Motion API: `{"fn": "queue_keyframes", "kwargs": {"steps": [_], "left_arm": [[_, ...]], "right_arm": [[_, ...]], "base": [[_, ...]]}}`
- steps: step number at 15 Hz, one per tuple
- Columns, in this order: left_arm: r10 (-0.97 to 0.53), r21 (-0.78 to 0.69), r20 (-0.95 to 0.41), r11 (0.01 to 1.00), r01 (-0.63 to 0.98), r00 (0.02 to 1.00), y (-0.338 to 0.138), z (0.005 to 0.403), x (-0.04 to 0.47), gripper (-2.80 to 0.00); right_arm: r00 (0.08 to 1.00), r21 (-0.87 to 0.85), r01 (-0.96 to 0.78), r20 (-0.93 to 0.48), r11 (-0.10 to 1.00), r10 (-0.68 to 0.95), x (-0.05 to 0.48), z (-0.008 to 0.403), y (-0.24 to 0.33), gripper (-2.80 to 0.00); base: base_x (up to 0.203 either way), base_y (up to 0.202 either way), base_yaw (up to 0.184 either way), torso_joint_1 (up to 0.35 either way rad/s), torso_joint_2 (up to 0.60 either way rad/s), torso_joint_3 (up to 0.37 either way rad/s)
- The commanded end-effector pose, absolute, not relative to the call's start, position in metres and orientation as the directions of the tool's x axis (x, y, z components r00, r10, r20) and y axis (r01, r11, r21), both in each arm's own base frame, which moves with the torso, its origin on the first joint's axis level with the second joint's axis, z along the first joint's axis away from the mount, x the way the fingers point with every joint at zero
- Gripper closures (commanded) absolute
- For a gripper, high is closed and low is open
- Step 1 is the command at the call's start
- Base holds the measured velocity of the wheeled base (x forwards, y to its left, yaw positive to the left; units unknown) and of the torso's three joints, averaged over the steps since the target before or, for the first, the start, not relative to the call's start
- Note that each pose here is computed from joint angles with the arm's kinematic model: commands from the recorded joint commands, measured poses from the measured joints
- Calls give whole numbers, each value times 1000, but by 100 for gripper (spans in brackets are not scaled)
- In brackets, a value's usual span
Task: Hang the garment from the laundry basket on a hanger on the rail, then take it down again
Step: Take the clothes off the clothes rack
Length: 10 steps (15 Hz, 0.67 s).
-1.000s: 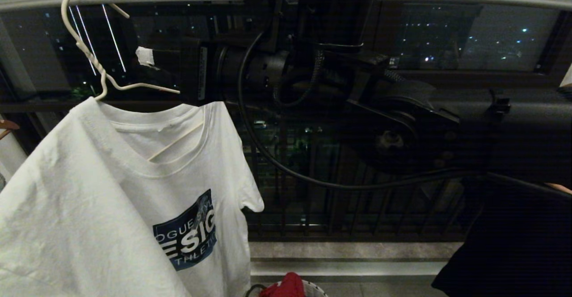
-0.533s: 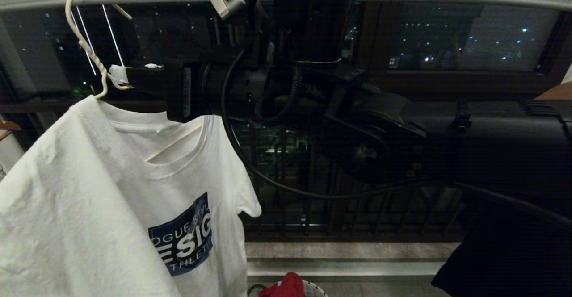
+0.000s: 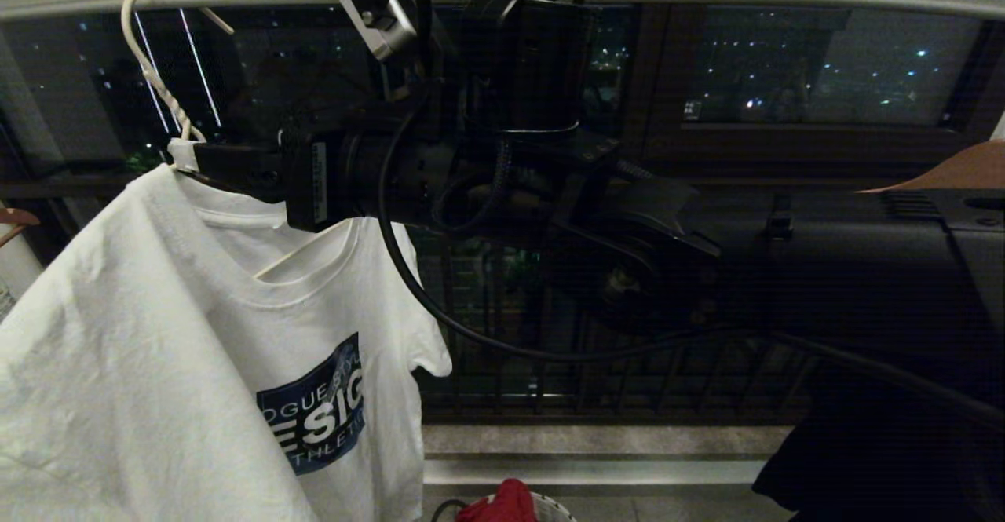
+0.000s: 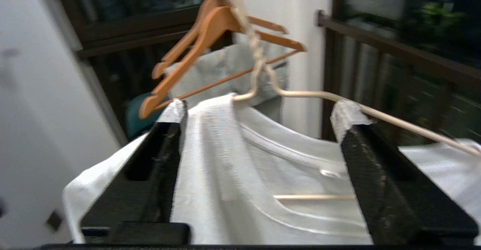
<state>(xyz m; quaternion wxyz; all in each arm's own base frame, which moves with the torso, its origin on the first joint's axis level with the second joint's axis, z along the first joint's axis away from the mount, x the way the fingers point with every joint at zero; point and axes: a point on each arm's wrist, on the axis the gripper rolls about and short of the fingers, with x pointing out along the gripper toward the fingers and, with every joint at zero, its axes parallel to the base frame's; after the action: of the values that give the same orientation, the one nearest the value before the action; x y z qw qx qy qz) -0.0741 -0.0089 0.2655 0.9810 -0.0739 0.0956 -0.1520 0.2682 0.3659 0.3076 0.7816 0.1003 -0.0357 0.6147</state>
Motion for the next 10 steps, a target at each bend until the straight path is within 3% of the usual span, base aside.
{"fn": "queue_keyframes", "kwargs": {"steps": [1, 6, 10], "left_arm": [[-309, -176, -173, 944, 280, 935, -9, 266, -72, 0], [-150, -153, -180, 981, 123, 972, -10, 289, -59, 0], [-114, -142, -207, 986, 85, 972, -11, 314, -56, 0]], "right_arm": [[260, 121, -963, 175, 242, 950, 268, 306, 365, 0], [301, 149, -948, 138, 280, 944, 270, 294, 367, 0], [395, 187, -910, 118, 370, 911, 261, 300, 352, 0]], "base": [[0, 0, 0, 0, 0, 0], [0, 0, 0, 0, 0, 0], [0, 0, 0, 0, 0, 0]]}}
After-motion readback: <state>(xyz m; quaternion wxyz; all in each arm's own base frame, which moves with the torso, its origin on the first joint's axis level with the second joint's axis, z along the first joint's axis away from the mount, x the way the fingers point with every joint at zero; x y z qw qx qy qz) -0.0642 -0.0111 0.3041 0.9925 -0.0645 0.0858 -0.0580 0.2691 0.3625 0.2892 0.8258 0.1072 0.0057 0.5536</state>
